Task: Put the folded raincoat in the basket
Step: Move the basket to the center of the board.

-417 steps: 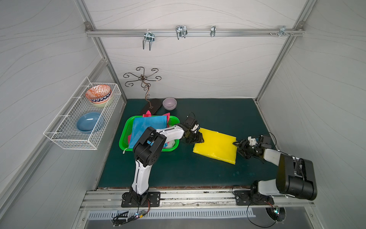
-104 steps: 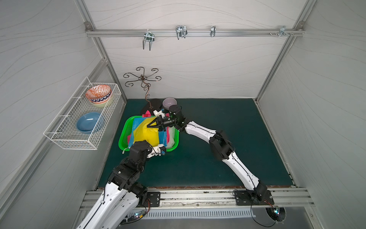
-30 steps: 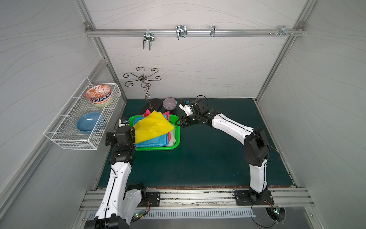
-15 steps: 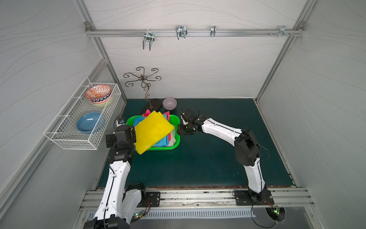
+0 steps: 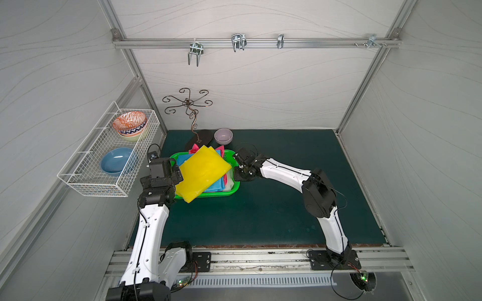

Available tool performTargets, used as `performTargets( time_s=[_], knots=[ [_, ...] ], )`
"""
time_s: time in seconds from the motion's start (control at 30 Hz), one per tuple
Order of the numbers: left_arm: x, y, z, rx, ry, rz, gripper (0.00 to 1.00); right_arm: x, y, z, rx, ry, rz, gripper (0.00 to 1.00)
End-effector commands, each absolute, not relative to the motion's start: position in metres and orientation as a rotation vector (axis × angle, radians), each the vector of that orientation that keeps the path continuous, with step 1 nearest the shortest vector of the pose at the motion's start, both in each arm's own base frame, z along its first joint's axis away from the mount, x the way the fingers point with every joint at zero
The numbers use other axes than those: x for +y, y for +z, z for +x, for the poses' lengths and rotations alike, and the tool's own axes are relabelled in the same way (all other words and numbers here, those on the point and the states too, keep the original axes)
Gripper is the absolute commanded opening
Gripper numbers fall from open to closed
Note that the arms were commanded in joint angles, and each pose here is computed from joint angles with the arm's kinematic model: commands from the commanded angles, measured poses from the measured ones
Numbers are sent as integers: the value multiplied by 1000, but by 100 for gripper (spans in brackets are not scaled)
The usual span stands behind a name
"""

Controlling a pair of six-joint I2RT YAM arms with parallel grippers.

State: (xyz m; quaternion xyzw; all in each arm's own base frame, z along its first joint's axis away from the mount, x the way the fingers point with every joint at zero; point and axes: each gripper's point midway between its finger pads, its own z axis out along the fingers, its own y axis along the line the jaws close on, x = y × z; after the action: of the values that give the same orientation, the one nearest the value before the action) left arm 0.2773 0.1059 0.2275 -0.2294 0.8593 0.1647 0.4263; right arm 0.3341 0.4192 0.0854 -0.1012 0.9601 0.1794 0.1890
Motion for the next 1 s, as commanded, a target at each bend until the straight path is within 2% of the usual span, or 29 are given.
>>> performTargets(
  time_s=[0.0, 0.13, 0.33, 0.57, 0.63, 0.67, 0.73, 0.83, 0.97],
  knots=[
    [85, 235, 286, 2127, 334, -502, 100, 358, 73, 330, 2720, 205, -184, 46],
    [66, 242, 289, 2150, 312, -456, 100, 298, 65, 317, 2736, 81, -77, 46],
    [13, 238, 292, 2232, 193, -382, 100, 212, 62, 292, 2791, 124, 54, 47],
    [-62, 184, 266, 2516, -212, -470, 98, 171, 84, 254, 2781, 174, 62, 55],
    [-78, 181, 253, 2537, -298, -470, 93, 162, 101, 252, 2759, 181, 65, 59],
    [-81, 179, 247, 2545, -321, -477, 92, 160, 110, 253, 2739, 192, 52, 60],
    [-86, 175, 236, 2551, -392, -518, 83, 161, 138, 256, 2674, 220, -48, 62],
    [-79, 170, 229, 2558, -357, -543, 83, 195, 180, 253, 2541, 339, -407, 64],
    [-40, 166, 232, 2592, -155, -682, 90, 258, 218, 232, 2382, 317, -867, 67]
  ],
)
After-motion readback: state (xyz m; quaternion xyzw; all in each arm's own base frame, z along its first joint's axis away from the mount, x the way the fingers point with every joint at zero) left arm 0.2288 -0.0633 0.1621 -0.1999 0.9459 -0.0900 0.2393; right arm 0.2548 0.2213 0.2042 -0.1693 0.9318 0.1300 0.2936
